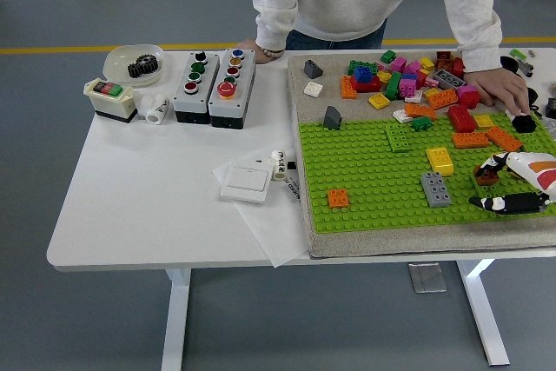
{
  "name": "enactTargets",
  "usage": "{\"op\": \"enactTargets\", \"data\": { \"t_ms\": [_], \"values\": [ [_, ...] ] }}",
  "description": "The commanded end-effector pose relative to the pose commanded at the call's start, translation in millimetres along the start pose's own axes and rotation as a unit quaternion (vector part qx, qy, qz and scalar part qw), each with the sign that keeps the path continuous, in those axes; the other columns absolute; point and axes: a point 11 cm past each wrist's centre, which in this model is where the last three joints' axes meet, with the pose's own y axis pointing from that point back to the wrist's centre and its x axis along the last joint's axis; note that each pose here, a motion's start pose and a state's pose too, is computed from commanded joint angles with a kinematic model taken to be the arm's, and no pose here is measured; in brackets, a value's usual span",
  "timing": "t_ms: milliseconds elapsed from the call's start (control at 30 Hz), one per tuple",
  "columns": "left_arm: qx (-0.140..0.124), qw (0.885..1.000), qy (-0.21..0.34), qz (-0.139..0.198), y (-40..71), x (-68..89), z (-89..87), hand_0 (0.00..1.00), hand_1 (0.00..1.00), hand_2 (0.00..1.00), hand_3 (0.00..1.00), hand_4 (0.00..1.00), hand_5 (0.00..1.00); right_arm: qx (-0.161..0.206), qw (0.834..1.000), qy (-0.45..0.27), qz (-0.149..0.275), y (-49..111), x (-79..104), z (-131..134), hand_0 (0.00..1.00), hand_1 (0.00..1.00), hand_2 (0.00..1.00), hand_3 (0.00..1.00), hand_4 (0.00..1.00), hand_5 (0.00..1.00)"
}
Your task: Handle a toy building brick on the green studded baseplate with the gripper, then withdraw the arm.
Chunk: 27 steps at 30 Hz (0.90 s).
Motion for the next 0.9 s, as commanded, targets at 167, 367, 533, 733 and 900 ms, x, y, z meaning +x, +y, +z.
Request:
{"op": "enactTargets", "data": {
  "t_ms": [167,367,533,733,900],
  "values": [
    [-0.001,1.000,0.000,0.000,0.1,-0.1,0.8,0.800,0.819,0.802,0.654,0.709,0.626,-0.003,1.000,0.001,-0.002,-0.3,-0.8,1.4,0.691,0.690,0.724,0.653,0.903,0.657],
    [-0.002,1.000,0.000,0.000,0.2,-0.2,1.7,0.800,0.820,0.802,0.654,0.709,0.626,-0.006,1.000,0.001,-0.002,-0.6,-1.1,3.4,0.691,0.690,0.724,0.653,0.903,0.655],
    [-0.002,1.000,0.001,0.000,0.3,-0.2,2.5,0.800,0.819,0.802,0.654,0.709,0.626,-0.009,1.000,0.001,-0.003,-0.7,-1.4,5.1,0.692,0.692,0.724,0.654,0.903,0.655],
    [-0.003,1.000,0.001,0.000,0.3,-0.1,3.1,0.800,0.818,0.802,0.654,0.709,0.625,-0.010,1.000,0.002,-0.007,-0.6,-3.1,5.9,0.692,0.691,0.724,0.653,0.903,0.652],
    [-0.003,1.000,0.001,0.000,0.4,-0.1,3.1,0.800,0.819,0.802,0.654,0.709,0.626,-0.011,1.000,0.001,-0.010,-0.6,-5.9,6.1,0.695,0.693,0.724,0.653,0.903,0.652]
  ]
}}
